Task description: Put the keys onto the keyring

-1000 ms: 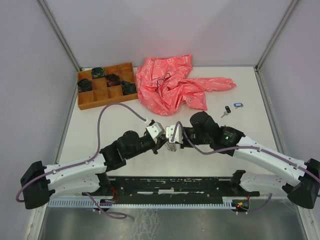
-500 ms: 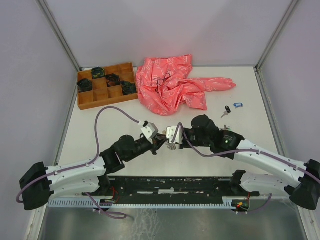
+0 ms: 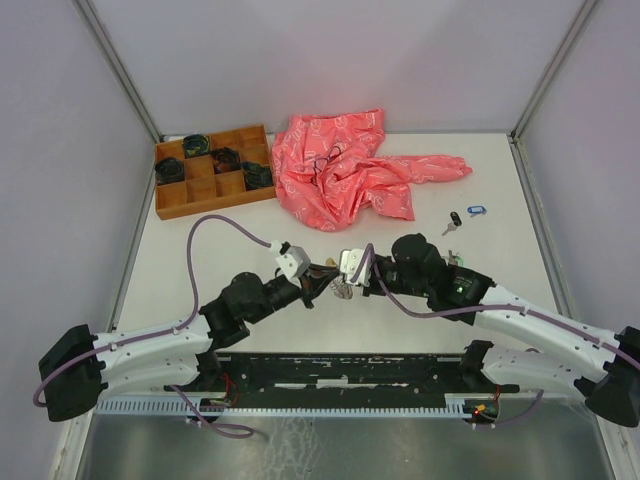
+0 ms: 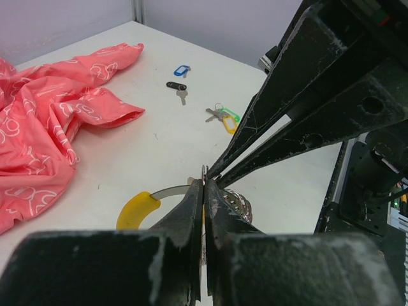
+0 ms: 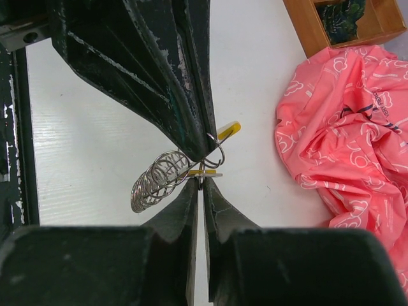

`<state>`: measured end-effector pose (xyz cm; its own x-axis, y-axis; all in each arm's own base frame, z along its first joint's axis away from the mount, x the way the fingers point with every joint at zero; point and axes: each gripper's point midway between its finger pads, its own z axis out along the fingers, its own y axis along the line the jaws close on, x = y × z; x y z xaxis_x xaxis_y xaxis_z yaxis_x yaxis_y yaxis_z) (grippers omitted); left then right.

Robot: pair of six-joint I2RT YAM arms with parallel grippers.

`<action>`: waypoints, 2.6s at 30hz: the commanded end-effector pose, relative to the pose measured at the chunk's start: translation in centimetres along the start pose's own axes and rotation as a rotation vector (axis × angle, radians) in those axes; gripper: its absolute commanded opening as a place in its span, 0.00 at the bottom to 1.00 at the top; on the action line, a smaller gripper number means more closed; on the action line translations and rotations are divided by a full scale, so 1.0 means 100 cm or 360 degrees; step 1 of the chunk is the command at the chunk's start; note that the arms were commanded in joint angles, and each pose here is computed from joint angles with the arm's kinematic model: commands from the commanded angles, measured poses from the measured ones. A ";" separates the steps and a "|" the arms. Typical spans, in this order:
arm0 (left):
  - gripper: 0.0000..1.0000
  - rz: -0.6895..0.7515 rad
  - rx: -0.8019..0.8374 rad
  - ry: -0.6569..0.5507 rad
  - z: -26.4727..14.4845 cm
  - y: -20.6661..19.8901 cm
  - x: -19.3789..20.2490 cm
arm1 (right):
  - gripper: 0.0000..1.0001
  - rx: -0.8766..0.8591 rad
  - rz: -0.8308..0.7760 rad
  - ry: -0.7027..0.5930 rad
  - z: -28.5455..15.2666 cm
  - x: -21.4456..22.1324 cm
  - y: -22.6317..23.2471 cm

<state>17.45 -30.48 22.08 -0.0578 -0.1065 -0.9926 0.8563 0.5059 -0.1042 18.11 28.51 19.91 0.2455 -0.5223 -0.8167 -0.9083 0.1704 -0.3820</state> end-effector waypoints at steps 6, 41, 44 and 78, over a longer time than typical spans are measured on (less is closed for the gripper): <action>0.03 -0.0009 0.0078 -0.0275 0.001 -0.010 -0.048 | 0.14 0.0021 -0.0007 -0.0127 -0.001 -0.016 -0.002; 0.03 0.0022 0.0118 -0.0295 0.002 -0.014 -0.050 | 0.06 0.0055 -0.0075 -0.0181 -0.017 -0.035 -0.011; 0.03 0.0025 0.0136 -0.0293 0.004 -0.016 -0.051 | 0.14 0.0031 -0.0070 -0.0238 -0.018 -0.041 -0.008; 0.03 0.0121 0.0163 -0.0281 -0.003 -0.018 -0.051 | 0.28 0.0163 0.0101 -0.0351 -0.015 -0.043 -0.015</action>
<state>16.24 -30.79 24.68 -0.0071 -0.1832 -0.9831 0.8958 0.4358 -0.0877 17.39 28.89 21.65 0.2273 -0.4022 -0.8869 -0.9132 0.2282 -0.3376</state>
